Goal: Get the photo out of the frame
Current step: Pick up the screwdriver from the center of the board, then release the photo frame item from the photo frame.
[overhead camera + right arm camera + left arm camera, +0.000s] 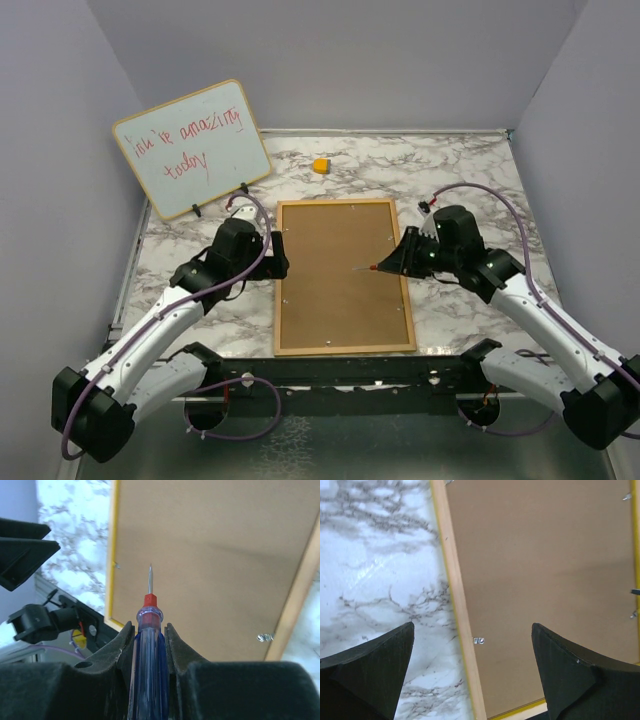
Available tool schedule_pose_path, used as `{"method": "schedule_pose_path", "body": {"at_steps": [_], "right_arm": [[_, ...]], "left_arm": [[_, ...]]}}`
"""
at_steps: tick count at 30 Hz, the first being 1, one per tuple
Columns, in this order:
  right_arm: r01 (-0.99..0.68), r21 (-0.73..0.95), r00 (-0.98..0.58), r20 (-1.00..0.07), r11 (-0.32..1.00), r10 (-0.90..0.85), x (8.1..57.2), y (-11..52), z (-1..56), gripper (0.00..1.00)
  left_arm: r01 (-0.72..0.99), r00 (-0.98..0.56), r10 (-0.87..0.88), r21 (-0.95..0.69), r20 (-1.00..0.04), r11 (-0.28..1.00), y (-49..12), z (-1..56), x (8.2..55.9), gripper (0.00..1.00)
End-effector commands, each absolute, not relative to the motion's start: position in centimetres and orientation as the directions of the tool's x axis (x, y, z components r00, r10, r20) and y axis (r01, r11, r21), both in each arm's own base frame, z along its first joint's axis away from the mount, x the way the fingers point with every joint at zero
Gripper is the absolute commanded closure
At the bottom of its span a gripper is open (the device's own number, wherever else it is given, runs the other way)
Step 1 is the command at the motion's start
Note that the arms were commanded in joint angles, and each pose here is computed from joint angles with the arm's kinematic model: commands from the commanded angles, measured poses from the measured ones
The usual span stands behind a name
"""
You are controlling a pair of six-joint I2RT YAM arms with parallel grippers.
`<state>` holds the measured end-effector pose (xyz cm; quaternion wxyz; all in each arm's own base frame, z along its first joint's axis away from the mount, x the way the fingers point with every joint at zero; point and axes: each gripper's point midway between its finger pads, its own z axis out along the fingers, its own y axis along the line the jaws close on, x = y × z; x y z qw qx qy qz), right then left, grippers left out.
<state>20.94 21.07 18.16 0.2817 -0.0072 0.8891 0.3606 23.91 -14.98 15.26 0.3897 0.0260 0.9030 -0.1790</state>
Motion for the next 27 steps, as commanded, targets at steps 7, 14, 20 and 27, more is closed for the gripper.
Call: {"method": "schedule_pose_path", "body": {"at_steps": [7,14,20,27], "right_arm": [[-0.24,0.621,-0.849,-0.507,0.746,0.149,18.4,19.8,18.9,0.99],[-0.62,0.718,-0.777,-0.617,0.316,-0.122,12.0,23.6,21.8,0.99],[-0.708,0.678,-0.706,-0.684,0.197,-0.185,10.0,23.5,22.1,0.99],[-0.655,0.707,-0.755,-0.631,0.266,-0.179,10.5,23.3,20.9,0.99]], "left_arm": [[0.094,-0.686,-0.143,-0.281,-0.714,0.955,-13.2,13.4,23.6,0.01],[0.221,-0.639,-0.103,-0.31,-0.762,0.925,-14.6,15.3,24.0,0.01],[0.135,-0.588,-0.203,-0.342,-0.783,0.93,-13.1,16.3,23.7,0.01],[0.011,-0.601,-0.258,-0.331,-0.756,0.944,-11.8,14.7,24.1,0.01]]}}
